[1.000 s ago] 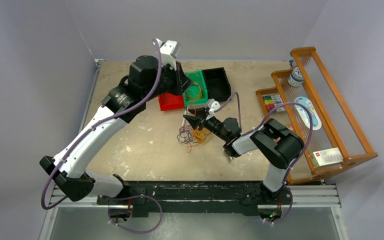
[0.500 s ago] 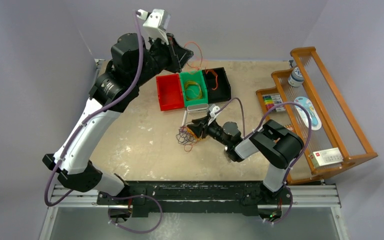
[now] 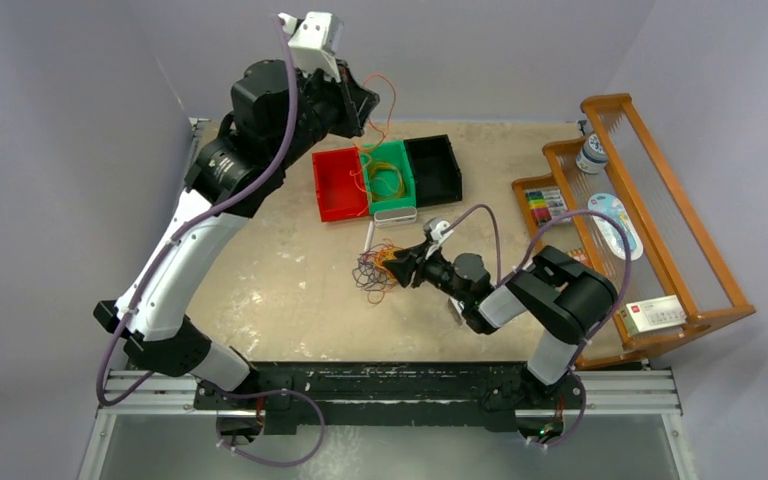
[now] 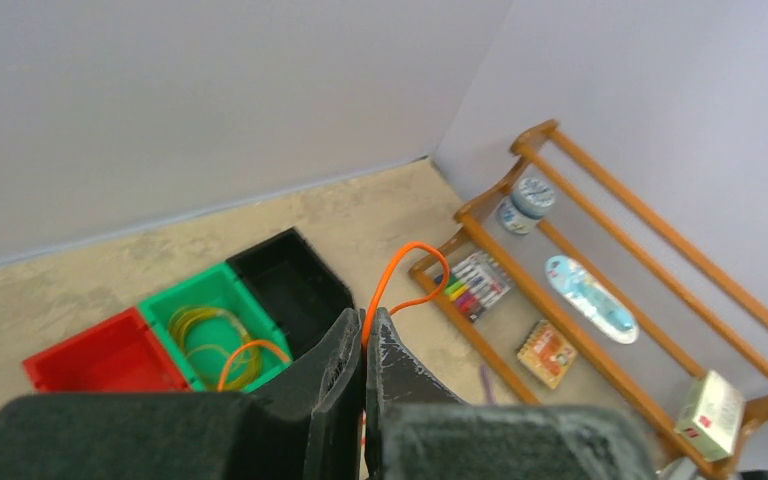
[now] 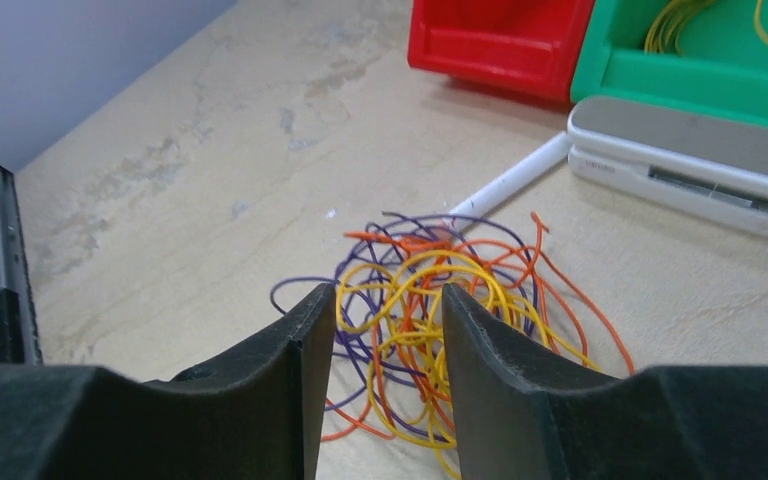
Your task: Untangle the cables
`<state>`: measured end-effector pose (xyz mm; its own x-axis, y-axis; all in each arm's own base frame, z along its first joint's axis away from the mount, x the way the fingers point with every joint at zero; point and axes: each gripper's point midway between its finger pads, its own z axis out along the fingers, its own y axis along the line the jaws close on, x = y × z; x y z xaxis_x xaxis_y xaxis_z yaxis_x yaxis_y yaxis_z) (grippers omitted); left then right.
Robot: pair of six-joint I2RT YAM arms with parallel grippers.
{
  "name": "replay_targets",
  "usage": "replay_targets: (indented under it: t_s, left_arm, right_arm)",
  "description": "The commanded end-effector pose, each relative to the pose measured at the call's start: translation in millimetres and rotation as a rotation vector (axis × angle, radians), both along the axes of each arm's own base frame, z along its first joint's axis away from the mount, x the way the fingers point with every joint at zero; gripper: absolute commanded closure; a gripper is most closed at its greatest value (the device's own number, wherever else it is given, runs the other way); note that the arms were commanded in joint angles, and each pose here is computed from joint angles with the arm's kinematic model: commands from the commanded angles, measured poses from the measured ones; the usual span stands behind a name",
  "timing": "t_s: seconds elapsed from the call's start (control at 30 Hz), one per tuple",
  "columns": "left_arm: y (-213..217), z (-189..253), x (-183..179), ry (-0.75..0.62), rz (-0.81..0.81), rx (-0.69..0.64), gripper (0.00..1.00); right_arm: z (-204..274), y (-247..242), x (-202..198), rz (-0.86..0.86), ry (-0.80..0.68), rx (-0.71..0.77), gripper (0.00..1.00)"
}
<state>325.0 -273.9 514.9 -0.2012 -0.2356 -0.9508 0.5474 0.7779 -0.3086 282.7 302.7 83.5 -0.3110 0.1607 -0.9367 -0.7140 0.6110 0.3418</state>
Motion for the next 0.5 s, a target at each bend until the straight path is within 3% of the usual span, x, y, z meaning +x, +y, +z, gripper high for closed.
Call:
replay_targets:
  t_s: [0.0,0.47]
  left_arm:
    - [12.3,-32.6,23.0,0.030,0.131,0.094,1.00]
    - [23.3,-111.5,74.0,0.132,0.310,0.264,1.00]
  right_arm:
    - [56.4,-4.0,9.5,-0.045,-0.097,0.113,0.52]
    - [113.6,-58.1,38.8,-0.334,-0.102,0.045,0.40]
